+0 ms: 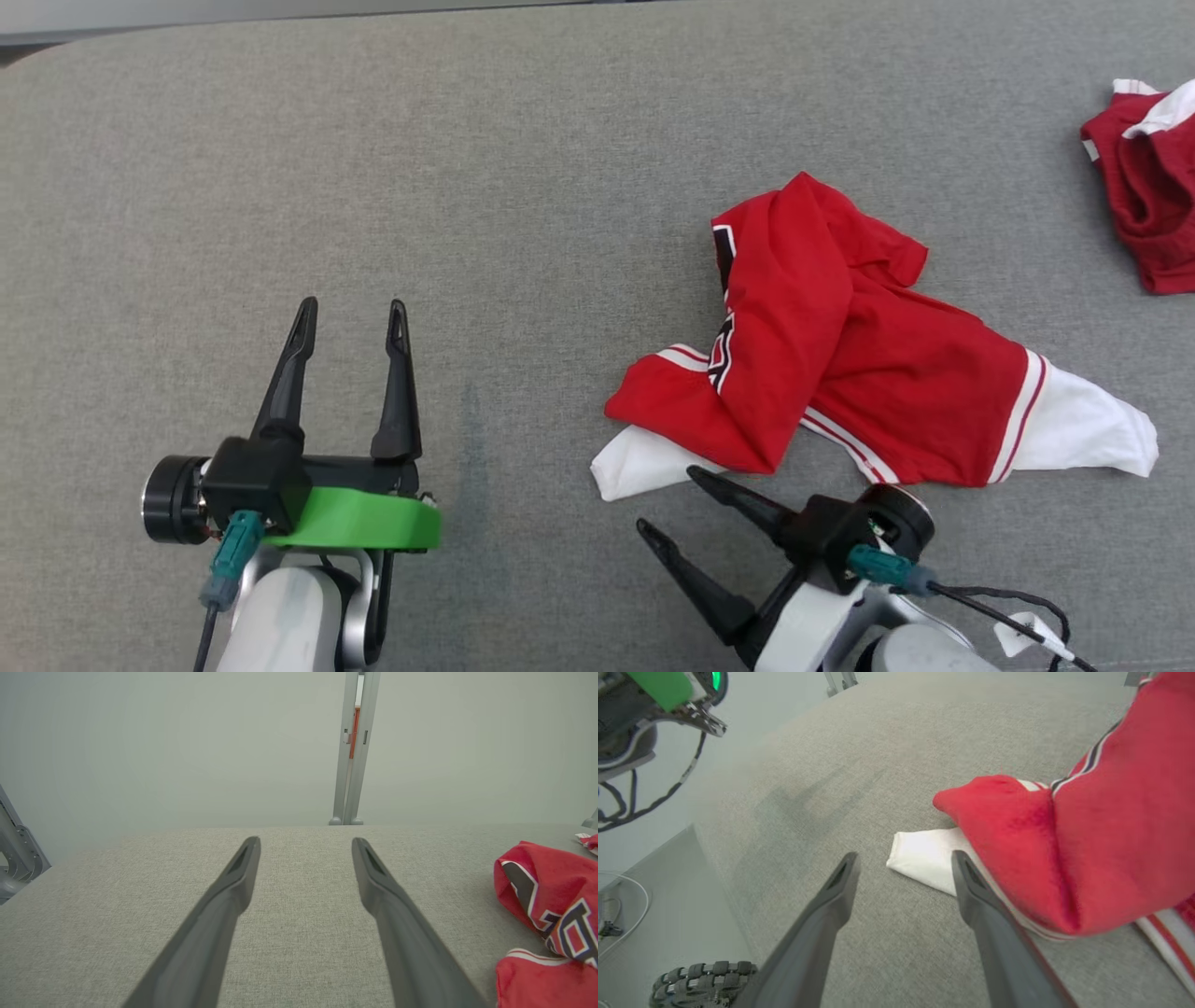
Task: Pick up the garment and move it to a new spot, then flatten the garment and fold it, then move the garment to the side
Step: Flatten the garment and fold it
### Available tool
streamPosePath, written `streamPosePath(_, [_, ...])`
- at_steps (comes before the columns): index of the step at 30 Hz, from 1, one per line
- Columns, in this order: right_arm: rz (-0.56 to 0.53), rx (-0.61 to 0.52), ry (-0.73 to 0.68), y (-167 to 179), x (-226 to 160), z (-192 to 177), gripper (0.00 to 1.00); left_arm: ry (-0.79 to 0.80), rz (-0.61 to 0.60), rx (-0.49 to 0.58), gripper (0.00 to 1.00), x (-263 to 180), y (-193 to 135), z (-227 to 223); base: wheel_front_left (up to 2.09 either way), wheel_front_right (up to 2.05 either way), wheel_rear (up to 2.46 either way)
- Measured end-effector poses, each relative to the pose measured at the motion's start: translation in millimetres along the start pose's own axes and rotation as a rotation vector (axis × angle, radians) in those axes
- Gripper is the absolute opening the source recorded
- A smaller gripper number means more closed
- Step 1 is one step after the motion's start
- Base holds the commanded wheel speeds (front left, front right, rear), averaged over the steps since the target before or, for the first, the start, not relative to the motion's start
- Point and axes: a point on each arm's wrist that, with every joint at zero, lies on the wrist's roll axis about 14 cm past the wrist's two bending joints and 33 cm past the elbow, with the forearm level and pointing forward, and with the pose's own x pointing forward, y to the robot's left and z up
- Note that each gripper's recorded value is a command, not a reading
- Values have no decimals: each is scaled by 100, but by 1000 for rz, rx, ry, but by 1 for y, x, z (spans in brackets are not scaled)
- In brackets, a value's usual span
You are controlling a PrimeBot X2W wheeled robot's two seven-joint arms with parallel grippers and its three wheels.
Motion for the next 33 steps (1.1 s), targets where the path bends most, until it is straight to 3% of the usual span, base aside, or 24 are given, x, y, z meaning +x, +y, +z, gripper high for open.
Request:
streamPosePath(9, [60, -90, 163, -9, 36, -43, 100, 24, 49, 2, 100, -1, 15, -9, 0, 0, 0])
streamPosePath(10, [59, -94, 175, -11, 38, -46, 93, 25, 51, 3, 100, -1, 16, -9, 0, 0, 0])
streamPosePath(11, [61, -103, 192, -12, 41, -49, 49, 26, 53, 5, 100, -1, 17, -10, 0, 0, 0])
streamPosePath(13, [66, -109, 197, -11, 46, -50, 0, 28, 57, 5, 100, -2, 18, -10, 0, 0, 0])
streamPosePath(20, [115, -76, 71, 8, 59, -20, 0, 20, 58, 2, 100, -2, 17, -7, 0, 0, 0])
streamPosePath(27, [279, -72, -253, 60, 71, 77, 0, 7, 55, -2, 100, -1, 15, -3, 0, 0, 0])
streamPosePath(33, [404, -70, -575, 95, 51, 178, 0, -1, 56, -2, 100, 1, 15, -1, 0, 0, 0])
